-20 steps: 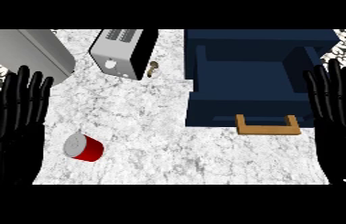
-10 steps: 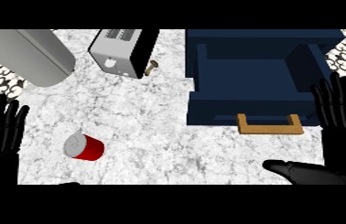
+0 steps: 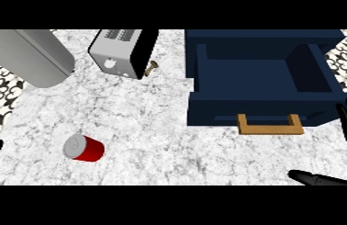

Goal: Pick up the can, place it into the drawer and close the drawer

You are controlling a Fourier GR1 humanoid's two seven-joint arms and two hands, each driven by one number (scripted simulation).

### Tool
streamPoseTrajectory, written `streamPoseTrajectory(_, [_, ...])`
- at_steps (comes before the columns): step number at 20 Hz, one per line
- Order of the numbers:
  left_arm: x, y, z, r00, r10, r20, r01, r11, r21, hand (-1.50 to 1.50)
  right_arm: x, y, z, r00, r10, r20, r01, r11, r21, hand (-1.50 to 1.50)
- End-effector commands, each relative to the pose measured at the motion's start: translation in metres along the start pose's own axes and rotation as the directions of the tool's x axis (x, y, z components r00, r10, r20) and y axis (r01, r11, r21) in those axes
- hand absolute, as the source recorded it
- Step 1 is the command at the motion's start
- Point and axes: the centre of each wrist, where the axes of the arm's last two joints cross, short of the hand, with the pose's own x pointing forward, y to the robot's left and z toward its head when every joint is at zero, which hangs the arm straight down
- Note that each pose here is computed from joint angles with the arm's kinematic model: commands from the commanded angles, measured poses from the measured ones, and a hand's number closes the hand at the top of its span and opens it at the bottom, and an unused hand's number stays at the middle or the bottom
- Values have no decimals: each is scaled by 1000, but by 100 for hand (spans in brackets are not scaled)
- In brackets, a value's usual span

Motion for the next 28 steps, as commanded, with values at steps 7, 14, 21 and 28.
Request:
streamPoseTrajectory(7, [18,11,28,999,37,-13,-36,998,53,-150,-5,-39,36,1000,3,-21,-3,1000,-2,-150])
streamPoseTrajectory(14, [19,14,28,979,185,-82,-179,981,69,-150,-13,-45,42,1000,-17,-17,17,1000,18,-150])
streamPoseTrajectory(21, [5,18,2,949,296,-108,-291,955,61,-150,-4,-70,50,1000,-10,-12,11,1000,7,-150])
streamPoseTrajectory(28, [-31,-5,-23,941,304,-150,-292,952,92,-150,-4,-83,65,999,-44,0,44,999,3,-150])
